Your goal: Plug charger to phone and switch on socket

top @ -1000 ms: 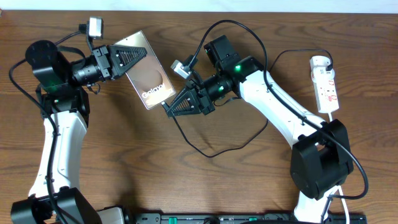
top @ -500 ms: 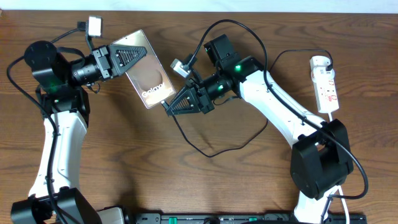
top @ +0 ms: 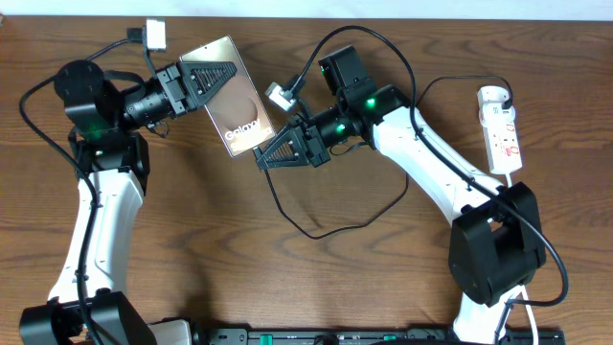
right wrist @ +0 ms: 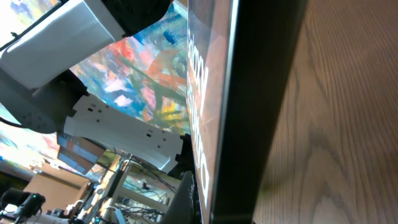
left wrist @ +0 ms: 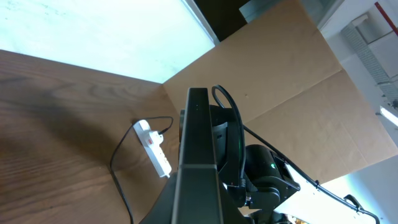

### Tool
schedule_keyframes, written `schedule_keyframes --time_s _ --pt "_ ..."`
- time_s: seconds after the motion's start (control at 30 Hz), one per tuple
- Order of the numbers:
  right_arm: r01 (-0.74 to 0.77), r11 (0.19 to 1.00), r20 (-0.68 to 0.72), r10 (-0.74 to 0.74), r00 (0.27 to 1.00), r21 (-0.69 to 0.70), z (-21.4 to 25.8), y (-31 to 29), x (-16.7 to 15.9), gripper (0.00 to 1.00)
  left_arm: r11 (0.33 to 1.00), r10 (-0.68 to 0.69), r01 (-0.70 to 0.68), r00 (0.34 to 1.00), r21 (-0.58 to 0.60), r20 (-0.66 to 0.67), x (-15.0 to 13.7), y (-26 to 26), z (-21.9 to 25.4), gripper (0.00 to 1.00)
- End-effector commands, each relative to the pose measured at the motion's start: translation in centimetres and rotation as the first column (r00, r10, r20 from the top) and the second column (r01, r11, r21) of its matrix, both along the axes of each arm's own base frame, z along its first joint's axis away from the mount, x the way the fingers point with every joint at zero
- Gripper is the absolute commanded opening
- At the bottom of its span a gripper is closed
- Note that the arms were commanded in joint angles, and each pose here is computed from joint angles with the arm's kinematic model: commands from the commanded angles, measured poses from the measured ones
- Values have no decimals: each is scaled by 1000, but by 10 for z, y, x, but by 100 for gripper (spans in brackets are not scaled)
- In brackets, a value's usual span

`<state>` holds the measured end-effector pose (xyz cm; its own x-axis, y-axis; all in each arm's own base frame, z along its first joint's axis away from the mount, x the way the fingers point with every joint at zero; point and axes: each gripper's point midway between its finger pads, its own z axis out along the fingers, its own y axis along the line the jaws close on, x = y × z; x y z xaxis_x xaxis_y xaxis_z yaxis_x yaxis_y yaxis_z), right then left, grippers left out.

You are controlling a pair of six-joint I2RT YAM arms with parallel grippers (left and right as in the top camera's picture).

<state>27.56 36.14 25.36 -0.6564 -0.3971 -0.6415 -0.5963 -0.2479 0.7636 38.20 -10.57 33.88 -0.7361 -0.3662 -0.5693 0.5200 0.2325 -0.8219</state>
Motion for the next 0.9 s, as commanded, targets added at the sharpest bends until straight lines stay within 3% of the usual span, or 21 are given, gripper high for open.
schedule_keyframes --time_s 0.0,0.13,0.17,0.27,0.67,0.87 --pt "-3 1000 22 2 1000 24 10 0 2 1 992 -127 127 991 16 30 -22 -21 7 7" --pt "-2 1000 20 1 1000 26 10 -1 3 1 992 -129 129 991 16 30 -22 -21 7 7" --pt "-1 1000 20 0 1000 26 10 -1 4 10 992 -129 129 991 16 30 -22 -21 7 7" --pt "2 1000 20 -3 1000 26 10 -2 5 98 991 -130 129 991 15 26 -22 -20 7 8" --pt "32 999 21 -33 999 25 10 -10 15 99 1000 -10 10 1000 14 11 -12 35 4 7" --pt "148 983 -21 -151 988 -107 -7 -18 39 99 975 213 -220 959 -21 -185 7 101 -27 7"
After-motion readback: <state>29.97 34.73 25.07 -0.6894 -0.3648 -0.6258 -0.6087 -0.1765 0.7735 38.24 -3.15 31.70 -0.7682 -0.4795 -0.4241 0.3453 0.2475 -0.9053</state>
